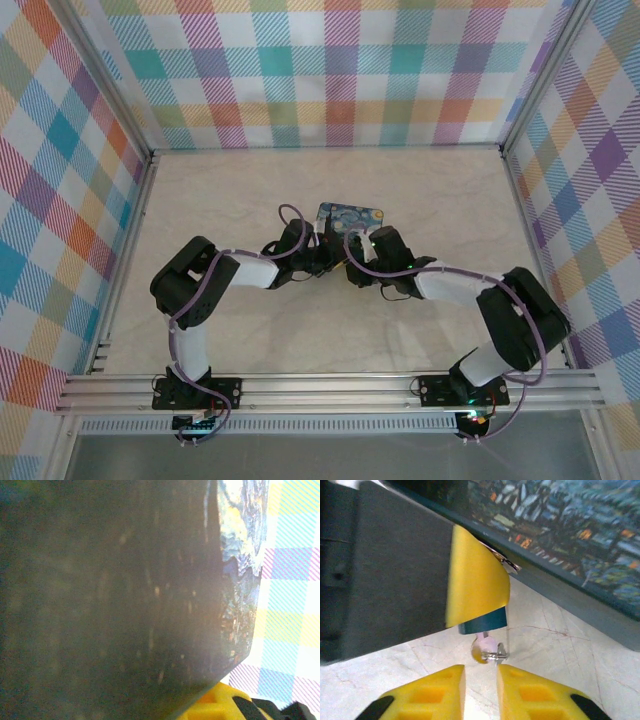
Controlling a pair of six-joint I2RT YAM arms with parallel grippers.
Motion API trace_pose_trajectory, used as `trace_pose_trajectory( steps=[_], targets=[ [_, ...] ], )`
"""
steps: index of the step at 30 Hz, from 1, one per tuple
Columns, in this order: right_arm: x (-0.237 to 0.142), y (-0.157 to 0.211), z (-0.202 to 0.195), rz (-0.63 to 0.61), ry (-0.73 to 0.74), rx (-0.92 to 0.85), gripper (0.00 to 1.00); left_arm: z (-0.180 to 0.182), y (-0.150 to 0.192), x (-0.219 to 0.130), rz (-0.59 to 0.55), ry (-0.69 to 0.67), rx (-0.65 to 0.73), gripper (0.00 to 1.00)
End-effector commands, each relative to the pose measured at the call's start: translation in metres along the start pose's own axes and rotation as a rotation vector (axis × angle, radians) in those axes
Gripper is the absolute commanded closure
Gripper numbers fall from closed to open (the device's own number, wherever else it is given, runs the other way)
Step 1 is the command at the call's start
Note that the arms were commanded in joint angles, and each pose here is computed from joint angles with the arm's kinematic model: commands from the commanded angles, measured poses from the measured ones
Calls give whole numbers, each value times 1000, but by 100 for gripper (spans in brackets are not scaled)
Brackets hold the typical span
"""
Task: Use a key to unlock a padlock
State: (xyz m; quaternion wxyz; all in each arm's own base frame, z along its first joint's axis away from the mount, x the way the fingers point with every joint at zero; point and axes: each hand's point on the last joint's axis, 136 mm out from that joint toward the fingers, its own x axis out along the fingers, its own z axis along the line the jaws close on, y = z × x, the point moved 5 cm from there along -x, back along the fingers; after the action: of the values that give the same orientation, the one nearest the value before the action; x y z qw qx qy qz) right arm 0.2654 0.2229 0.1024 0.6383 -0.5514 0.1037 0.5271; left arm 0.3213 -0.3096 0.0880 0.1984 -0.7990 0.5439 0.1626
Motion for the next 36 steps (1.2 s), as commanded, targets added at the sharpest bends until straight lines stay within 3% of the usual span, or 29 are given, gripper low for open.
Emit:
trace_pose_trajectory(
  steps=[1,6,11,25,28,32,36],
  targets=[
    [-12,6,-1,3,5,-13,73,25,12,1,76,-67,-82,100],
    [-15,2,3,2,-22,-22,62,24,12,1,78,-67,-80,100],
    [-3,-3,8,34,-51,-29,57,20,11,1,82,-59,-77,100],
    [15,-15,6,46,-32,-46,62,16,11,0,89,-50,-77,100],
    [16,-16,6,46,-31,-50,68,16,11,0,88,-50,-75,100],
    [18,-13,7,59,-48,-61,97,18,12,-1,88,-54,-78,100],
    [21,-9,5,73,-48,-67,100,20,12,-2,83,-61,-79,100]
  ],
)
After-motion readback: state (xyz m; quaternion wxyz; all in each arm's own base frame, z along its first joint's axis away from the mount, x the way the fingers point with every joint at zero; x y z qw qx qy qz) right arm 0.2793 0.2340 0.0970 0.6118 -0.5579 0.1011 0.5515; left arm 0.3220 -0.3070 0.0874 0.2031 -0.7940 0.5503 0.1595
